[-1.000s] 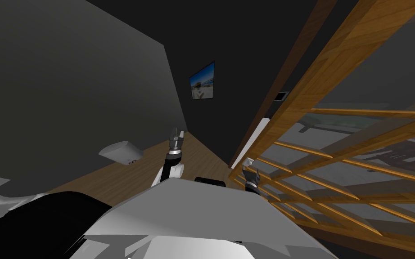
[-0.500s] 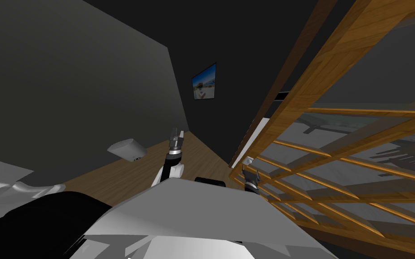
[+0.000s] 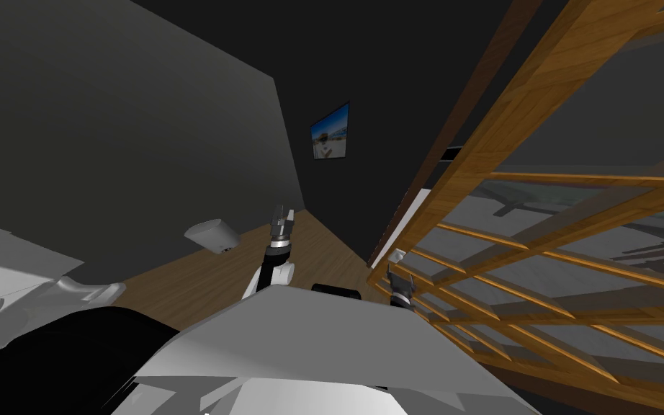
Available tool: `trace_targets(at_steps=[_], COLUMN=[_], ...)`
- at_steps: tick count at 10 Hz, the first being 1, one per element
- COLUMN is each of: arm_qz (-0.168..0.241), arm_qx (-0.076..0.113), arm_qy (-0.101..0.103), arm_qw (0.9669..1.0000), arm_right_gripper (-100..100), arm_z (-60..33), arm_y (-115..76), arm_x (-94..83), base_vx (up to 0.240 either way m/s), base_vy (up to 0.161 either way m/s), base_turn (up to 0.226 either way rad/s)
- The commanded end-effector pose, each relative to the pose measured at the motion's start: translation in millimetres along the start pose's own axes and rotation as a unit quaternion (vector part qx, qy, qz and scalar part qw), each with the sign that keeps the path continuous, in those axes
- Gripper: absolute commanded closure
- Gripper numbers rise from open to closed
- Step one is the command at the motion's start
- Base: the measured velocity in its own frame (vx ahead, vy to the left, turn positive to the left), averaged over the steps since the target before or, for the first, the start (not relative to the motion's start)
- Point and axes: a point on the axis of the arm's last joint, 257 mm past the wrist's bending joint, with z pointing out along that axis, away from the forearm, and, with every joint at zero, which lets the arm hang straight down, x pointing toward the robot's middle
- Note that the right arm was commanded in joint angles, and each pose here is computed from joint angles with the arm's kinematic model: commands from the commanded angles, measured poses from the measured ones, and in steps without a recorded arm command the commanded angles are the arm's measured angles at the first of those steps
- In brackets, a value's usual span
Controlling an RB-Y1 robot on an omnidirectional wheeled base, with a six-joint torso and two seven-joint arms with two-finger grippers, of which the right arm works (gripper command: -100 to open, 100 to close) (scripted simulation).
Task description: Pull the door open
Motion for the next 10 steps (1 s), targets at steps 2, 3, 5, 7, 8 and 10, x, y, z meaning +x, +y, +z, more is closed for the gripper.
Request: trace_targets(at_steps=[2, 3, 5, 7, 8, 10], arm_qz=[0.041, 0.058, 0.085, 0.089, 0.092, 0.092], arm_qx=[-0.004, -0.005, -0.008, -0.009, -0.011, -0.012], arm_qy=[-0.001, -0.002, -0.003, -0.003, -0.004, -0.004], arm_qw=[0.9992, 0.9983, 0.9963, 0.9959, 0.9957, 0.9956], arm_right_gripper=[-100, -100, -100, -100, -100, -100], arm_z=[-3.0, -4.6, -7.1, -7.8, -5.7, -3.8], arm_y=[-0.4, -0.8, -1.3, -1.3, 12.9, 23.9], arm_x=[0.3, 0.2, 0.1, -0.5, -5.0, -8.1], base_vx=[-0.047, -0.05, -0.055, -0.035, 0.108, 0.141], base_vy=[-0.006, -0.002, -0.007, 0.001, 0.012, 0.015], base_turn=[0.026, 0.056, 0.048, 0.022, 0.027, 0.023])
